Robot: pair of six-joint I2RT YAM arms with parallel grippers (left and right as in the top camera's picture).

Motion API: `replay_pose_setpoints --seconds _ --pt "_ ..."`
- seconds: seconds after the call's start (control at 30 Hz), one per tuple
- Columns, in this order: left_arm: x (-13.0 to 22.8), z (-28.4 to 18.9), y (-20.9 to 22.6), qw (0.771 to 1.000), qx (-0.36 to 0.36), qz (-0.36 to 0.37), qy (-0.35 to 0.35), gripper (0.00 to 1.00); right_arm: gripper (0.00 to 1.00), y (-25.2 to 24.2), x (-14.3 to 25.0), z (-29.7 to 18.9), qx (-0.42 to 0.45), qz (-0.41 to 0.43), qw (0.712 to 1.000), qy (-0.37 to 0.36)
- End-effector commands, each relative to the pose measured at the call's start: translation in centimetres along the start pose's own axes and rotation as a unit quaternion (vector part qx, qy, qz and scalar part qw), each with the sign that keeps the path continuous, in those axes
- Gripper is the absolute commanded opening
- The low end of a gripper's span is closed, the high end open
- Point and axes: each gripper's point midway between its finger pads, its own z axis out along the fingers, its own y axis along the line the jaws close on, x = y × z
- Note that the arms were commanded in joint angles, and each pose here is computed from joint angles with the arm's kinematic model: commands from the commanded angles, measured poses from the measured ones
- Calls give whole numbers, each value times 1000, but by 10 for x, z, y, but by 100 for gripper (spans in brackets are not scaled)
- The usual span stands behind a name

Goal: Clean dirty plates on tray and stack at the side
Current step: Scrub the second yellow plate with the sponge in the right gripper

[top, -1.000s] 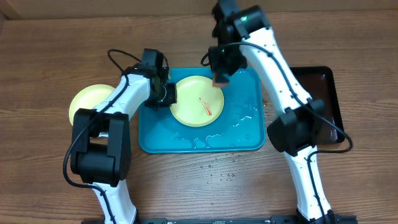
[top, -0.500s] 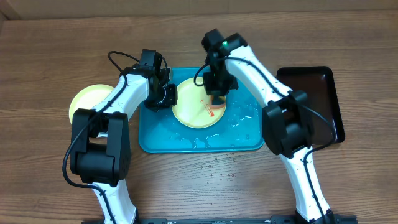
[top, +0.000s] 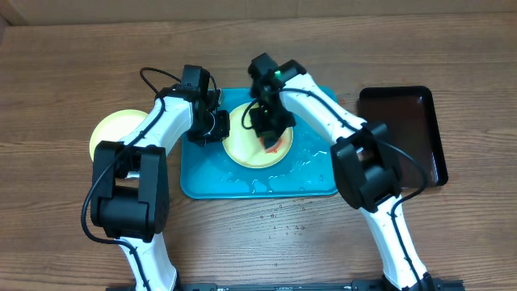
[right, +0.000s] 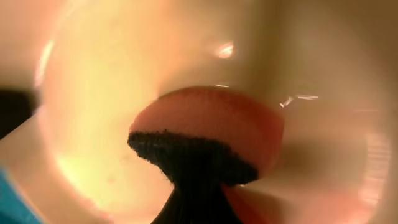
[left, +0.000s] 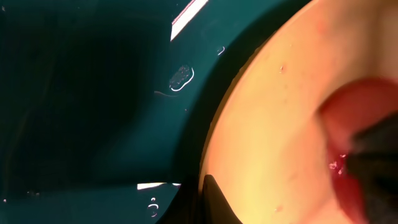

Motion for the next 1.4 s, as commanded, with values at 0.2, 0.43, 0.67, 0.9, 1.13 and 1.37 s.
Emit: replay_pose_setpoints --seconds 0.2,0.43,0.67,0.9,1.13,1.37 --pt "2 4 -1 999 28 -11 11 4 4 -6 45 16 29 -36 995 92" --pt "1 3 3 999 27 -16 10 4 4 -70 38 1 95 8 992 87" --pt "4 3 5 1000 23 -14 16 4 4 -101 3 -5 99 30 995 18" --pt "5 3 5 1000 22 -13 18 4 4 -42 -30 3 -17 -9 999 -45" --pt "5 3 5 1000 22 -13 18 4 4 24 -27 16 -46 -75 995 -54" --pt "5 3 5 1000 22 -13 17 4 4 37 2 23 -38 -78 996 -3"
